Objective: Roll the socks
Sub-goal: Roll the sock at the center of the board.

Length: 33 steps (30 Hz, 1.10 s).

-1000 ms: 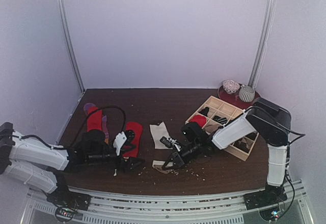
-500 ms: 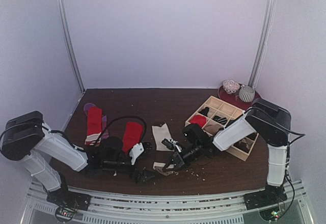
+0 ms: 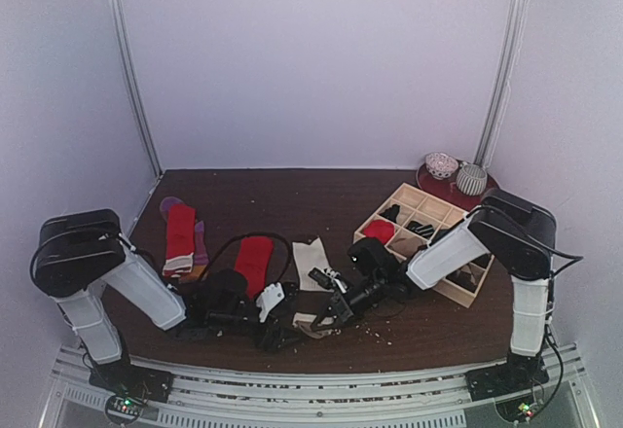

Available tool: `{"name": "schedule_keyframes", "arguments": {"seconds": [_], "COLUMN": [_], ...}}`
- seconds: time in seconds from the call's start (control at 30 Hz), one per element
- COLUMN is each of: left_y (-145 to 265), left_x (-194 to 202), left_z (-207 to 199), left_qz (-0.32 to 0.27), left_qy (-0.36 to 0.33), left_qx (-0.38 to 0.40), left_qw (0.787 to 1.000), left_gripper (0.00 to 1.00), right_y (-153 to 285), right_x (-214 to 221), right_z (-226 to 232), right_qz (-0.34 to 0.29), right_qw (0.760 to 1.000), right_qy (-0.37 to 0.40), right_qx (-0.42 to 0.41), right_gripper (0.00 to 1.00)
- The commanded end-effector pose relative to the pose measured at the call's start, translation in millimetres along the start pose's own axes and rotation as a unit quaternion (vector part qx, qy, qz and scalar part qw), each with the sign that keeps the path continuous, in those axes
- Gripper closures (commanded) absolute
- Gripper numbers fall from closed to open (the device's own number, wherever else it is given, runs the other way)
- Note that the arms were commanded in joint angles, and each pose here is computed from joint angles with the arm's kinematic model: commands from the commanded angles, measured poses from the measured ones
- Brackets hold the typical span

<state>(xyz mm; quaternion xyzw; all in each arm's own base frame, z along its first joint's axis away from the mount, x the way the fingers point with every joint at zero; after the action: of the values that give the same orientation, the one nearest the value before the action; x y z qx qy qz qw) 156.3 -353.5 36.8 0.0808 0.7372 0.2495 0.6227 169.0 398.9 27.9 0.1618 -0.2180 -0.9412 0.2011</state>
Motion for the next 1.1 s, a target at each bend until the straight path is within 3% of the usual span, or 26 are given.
{"name": "schedule_keyframes", "arguments": {"seconds": [0.0,0.2,0.27,0.33,0.47,0.57,0.7,0.83,0.93,1.07], "left_y": [-7.8,-15.1,-17.0,-18.5,-18.6,-17.9,-16.9,-15.1,-18.3,-21.4], "left_x": [-20.3,-20.3,-20.0,-18.1,-9.4,7.4,25.1,32.0,33.2,35.2], "left_z": [-4.4,-10.2,-10.8,-11.7,-10.9,-5.0,1.3,5.6,6.2,3.6], "left_qz": [-0.039,-0.037,-0.036,-0.033,-0.021,0.003,0.043,0.076,0.095,0.106], "left_qy": [-0.009,-0.006,-0.005,-0.003,0.018,0.051,0.111,0.181,0.211,0.229], "left_qx": [0.020,0.045,0.048,0.052,0.050,0.028,0.003,-0.018,-0.020,-0.011], "left_qw": [0.999,0.998,0.998,0.998,0.998,0.998,0.993,0.980,0.973,0.968], "left_gripper": [0.39,0.55,0.70,0.98,1.00,1.00,1.00,1.00,1.00,1.00], "right_y": [-2.0,-2.6,-2.6,-2.5,0.0,5.3,34.4,58.5,56.4,47.7], "right_x": [17.4,17.1,17.5,16.9,12.0,5.5,-13.2,-15.2,1.5,13.2], "right_z": [-8.8,-11.1,-11.6,-11.2,-5.3,2.6,19.1,46.8,41.9,23.5], "right_qz": [0.026,0.026,0.026,0.027,0.025,0.022,-0.025,-0.087,-0.083,-0.071], "right_qw": [0.999,0.999,0.999,0.999,0.999,0.999,0.991,0.954,0.923,0.894], "right_qy": [-0.025,-0.027,-0.027,-0.025,-0.010,0.014,0.114,0.268,0.353,0.411], "right_qx": [0.017,0.020,0.020,0.021,0.023,0.029,0.072,0.100,0.128,0.164], "right_gripper": [1.00,1.00,1.00,1.00,1.00,0.92,0.85,0.70,0.63,0.56]}}
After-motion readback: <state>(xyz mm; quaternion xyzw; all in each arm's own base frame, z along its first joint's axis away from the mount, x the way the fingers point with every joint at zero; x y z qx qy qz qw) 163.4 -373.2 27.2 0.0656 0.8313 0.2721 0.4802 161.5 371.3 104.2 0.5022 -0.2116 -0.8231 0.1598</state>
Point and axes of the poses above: each gripper's point midway between its finger pads, its own y axis back along the fingers, its own z axis along the line the jaws close on, x = y × z, the point moved 1 cm from there along y, back along the fingers, and after that the axes turned 2 degrees about -y, right-handed, at the moved point
